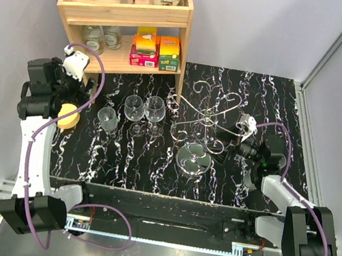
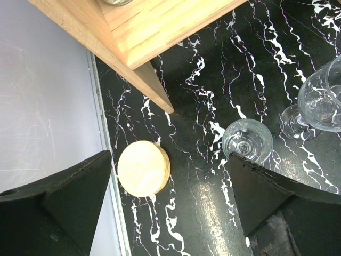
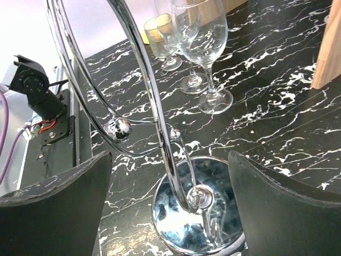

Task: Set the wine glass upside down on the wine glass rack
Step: Move the wine rack to the center of the board, then pick up the wine glass at the center of the board, then adjust the wine glass.

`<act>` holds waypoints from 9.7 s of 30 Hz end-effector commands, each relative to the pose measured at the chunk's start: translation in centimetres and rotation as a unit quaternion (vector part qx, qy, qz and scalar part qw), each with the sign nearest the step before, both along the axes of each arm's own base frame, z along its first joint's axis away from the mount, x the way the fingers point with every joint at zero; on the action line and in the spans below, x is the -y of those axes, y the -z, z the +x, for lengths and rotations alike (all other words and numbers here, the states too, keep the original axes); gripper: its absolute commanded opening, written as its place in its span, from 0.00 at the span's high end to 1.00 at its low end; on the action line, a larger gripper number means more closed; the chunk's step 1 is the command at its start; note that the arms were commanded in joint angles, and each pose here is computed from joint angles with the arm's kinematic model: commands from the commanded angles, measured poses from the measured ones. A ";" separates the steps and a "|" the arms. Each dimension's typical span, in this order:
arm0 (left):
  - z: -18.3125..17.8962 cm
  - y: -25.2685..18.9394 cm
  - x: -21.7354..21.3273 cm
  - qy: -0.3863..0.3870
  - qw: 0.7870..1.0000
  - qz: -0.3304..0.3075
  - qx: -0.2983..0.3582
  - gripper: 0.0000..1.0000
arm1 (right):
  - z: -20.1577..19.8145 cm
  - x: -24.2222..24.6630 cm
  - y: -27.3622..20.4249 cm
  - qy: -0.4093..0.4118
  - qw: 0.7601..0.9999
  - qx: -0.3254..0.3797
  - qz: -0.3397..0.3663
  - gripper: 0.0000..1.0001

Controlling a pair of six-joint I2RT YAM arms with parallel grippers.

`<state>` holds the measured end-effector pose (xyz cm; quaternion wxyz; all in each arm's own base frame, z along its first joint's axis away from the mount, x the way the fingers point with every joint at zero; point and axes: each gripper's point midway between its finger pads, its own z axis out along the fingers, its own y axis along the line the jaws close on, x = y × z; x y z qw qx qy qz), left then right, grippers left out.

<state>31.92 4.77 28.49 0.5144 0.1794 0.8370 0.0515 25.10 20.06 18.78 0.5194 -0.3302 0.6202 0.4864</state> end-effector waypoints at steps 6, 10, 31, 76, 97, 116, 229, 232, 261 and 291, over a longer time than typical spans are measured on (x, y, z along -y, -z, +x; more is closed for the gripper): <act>0.2 -3.1 0.3 0.004 0.999 0.003 0.043 0.05 | 0.7 1.6 -2.1 0.021 0.999 0.049 0.001 0.04; 0.1 -3.9 0.5 0.001 0.999 -0.003 0.052 0.05 | 1.4 2.9 -2.4 0.043 0.998 0.041 0.001 0.04; -0.8 -5.6 3.0 0.047 0.996 -0.046 0.066 0.01 | 8.1 13.2 -5.9 0.271 0.955 0.019 -0.120 0.05; 0.5 -4.7 3.4 0.049 0.996 -0.067 0.033 0.01 | 1.5 25.2 -2.4 0.464 0.764 -0.175 -0.412 0.20; -0.4 -2.5 4.5 0.080 0.995 -0.054 0.016 0.01 | 0.0 29.0 2.3 0.423 0.739 -0.272 -0.448 0.34; -0.2 -2.3 4.4 0.081 0.996 -0.042 0.014 0.01 | 1.9 29.0 7.5 0.394 0.748 -0.325 -0.425 0.49; -9.5 -34.6 38.4 0.620 0.575 -0.513 0.146 0.01 | -0.5 6.5 -47.9 -0.054 0.938 0.088 0.331 1.00; -9.8 -35.7 39.6 0.623 0.576 -0.499 0.175 0.01 | -0.4 6.4 -48.8 -0.067 0.928 0.096 0.353 1.00; -8.5 -39.9 45.1 0.584 0.574 -0.426 0.386 0.01 | 0.1 6.6 -48.7 -0.104 0.907 0.033 0.406 1.00; -8.5 -41.8 42.2 0.590 0.558 -0.457 0.364 0.01 | -0.9 5.8 -48.3 -0.104 0.918 0.024 0.383 1.00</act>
